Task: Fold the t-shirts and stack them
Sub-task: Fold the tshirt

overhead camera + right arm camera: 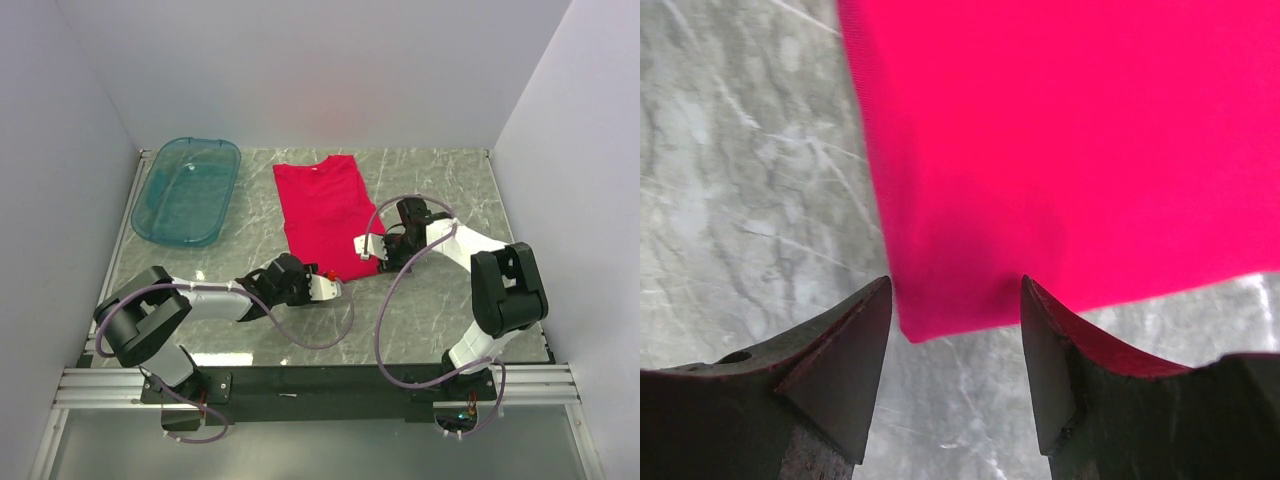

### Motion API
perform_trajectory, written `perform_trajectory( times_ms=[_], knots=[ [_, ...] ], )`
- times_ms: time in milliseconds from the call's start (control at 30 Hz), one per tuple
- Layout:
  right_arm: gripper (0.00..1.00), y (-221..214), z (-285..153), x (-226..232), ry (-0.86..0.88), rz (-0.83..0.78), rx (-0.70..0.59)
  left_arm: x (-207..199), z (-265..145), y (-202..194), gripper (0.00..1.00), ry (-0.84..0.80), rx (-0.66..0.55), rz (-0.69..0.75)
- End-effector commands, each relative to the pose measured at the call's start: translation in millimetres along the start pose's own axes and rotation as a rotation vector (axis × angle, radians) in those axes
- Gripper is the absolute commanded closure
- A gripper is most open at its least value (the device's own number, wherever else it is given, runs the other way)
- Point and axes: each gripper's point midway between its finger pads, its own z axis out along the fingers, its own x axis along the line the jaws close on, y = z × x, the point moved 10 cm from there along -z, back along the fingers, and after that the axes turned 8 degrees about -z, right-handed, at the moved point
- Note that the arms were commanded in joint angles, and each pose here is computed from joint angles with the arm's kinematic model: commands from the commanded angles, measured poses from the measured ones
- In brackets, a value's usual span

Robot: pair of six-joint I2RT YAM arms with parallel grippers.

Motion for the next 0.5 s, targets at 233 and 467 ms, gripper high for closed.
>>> perform_trajectory(
  times_ms=[233,467],
  knots=[
    [0.4,0.0,13.4,8.5,0.041,-0.002,0.066,6.1,5.6,11.3,0.55,0.026,-0.031,0.006],
    [0.56,4.2,16.5,-1.0,0.017,0.02,0.141,3.8,7.4,11.2,0.69,0.04,-0.007,0.02]
  ],
)
